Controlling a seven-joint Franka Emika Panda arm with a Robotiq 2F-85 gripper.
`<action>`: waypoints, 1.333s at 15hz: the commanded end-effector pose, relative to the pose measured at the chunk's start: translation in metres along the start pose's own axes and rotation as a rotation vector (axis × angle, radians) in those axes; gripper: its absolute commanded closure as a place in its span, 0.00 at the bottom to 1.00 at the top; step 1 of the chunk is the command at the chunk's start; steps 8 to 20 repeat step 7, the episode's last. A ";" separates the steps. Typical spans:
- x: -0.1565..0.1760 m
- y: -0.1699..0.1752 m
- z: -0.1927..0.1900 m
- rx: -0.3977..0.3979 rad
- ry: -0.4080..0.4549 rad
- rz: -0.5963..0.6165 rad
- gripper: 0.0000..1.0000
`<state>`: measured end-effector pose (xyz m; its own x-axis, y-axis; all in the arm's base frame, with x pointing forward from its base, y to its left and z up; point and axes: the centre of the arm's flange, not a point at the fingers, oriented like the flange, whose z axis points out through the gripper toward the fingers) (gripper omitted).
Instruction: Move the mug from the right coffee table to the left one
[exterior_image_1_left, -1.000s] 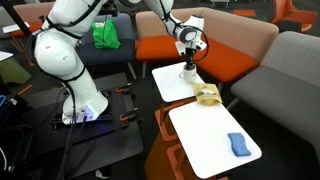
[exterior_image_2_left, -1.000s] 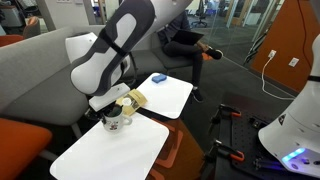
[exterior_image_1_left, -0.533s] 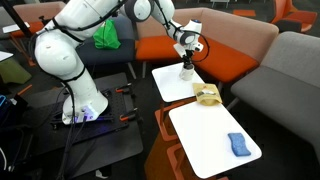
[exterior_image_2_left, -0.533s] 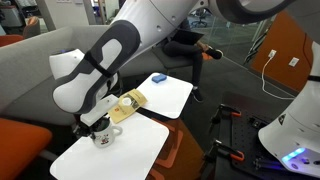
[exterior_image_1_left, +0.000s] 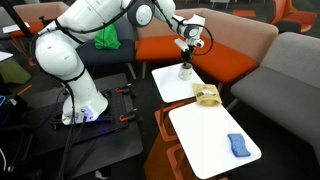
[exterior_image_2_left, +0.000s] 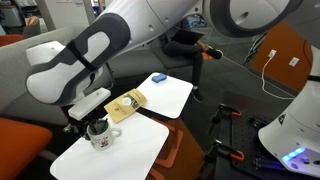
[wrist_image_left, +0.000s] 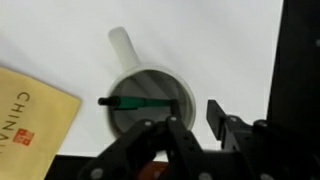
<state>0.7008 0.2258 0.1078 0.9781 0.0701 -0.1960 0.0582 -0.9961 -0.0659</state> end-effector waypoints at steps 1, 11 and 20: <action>0.013 0.007 -0.036 0.005 0.008 0.027 0.34; 0.004 0.059 -0.111 0.028 0.045 0.156 0.00; 0.004 0.059 -0.111 0.028 0.045 0.156 0.00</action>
